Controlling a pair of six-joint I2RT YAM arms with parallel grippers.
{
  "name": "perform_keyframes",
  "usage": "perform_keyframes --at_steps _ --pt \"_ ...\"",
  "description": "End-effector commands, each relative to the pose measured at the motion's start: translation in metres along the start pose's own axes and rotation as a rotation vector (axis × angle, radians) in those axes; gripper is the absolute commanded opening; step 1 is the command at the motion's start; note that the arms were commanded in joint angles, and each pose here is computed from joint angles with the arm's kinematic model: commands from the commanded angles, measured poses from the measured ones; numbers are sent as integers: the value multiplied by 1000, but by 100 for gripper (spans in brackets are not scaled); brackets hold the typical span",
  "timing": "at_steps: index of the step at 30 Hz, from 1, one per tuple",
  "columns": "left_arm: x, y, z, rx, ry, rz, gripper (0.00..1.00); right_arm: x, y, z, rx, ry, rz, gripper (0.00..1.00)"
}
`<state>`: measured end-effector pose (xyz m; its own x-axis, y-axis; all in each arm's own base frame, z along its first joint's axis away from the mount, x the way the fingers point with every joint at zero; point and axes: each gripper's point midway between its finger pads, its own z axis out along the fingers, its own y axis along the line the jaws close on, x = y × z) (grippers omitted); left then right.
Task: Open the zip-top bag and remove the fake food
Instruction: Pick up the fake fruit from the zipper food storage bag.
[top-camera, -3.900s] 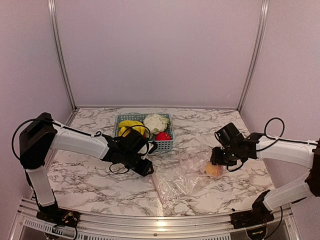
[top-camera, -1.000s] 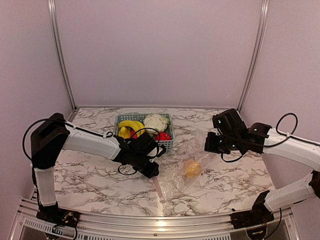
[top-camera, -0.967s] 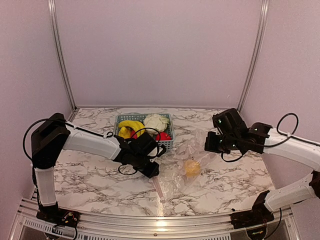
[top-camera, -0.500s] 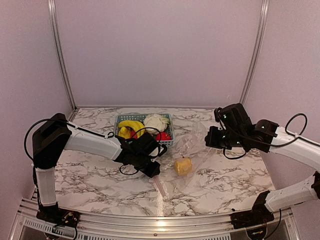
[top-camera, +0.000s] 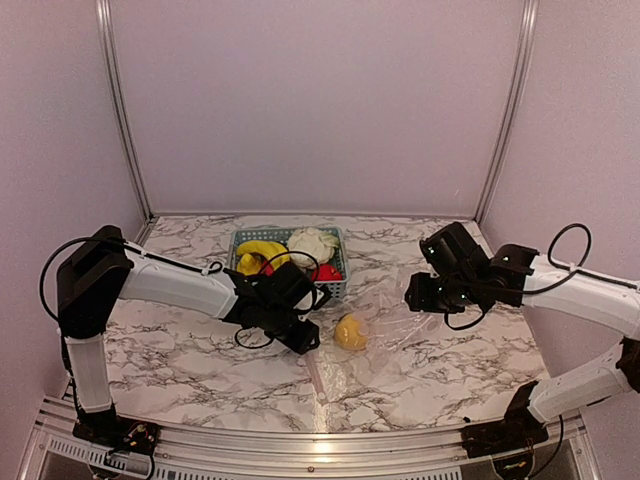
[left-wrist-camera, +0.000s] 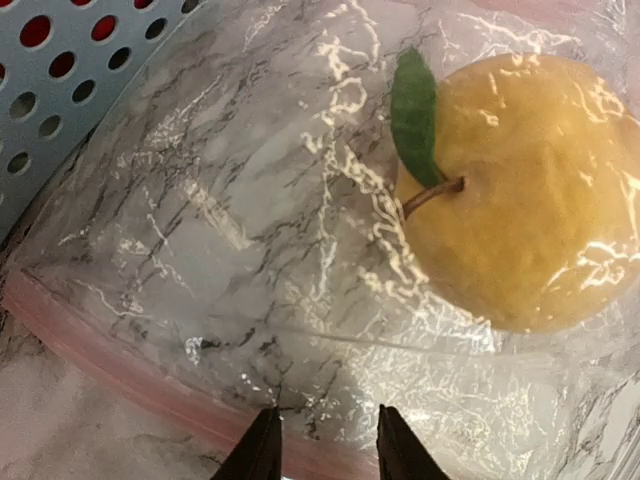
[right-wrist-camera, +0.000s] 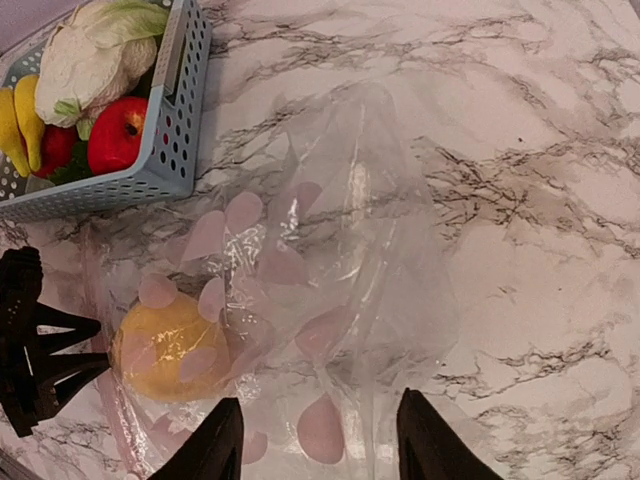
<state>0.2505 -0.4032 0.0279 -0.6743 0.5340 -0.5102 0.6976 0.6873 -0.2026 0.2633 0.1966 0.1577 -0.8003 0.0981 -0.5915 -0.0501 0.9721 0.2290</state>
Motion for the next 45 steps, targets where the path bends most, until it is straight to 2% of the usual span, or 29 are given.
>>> perform_keyframes --at_steps 1,5,12,18,22,27,35,45 --pt "-28 -6 -37 3 -113 3 40 -11 -13 -12 99 -25 -35 55" --pt "-37 -1 -56 -17 -166 -6 46 -22 -24 -23 179 -49 -59 61" --pt "-26 17 -68 -37 -168 -51 46 -37 -11 -31 153 -77 -74 61" --pt "-1 42 -66 -101 -131 -85 44 -32 22 -16 39 -51 -99 43" --pt "12 46 -60 -110 -104 -88 42 -19 46 4 -21 0 -129 29" --pt "18 46 -47 -100 -82 -85 40 -7 64 27 -69 52 -149 15" --pt "18 28 -31 -48 -57 -60 39 11 75 58 -97 105 -163 10" --pt "16 16 -15 -39 -41 -33 38 35 69 82 -98 152 -154 10"
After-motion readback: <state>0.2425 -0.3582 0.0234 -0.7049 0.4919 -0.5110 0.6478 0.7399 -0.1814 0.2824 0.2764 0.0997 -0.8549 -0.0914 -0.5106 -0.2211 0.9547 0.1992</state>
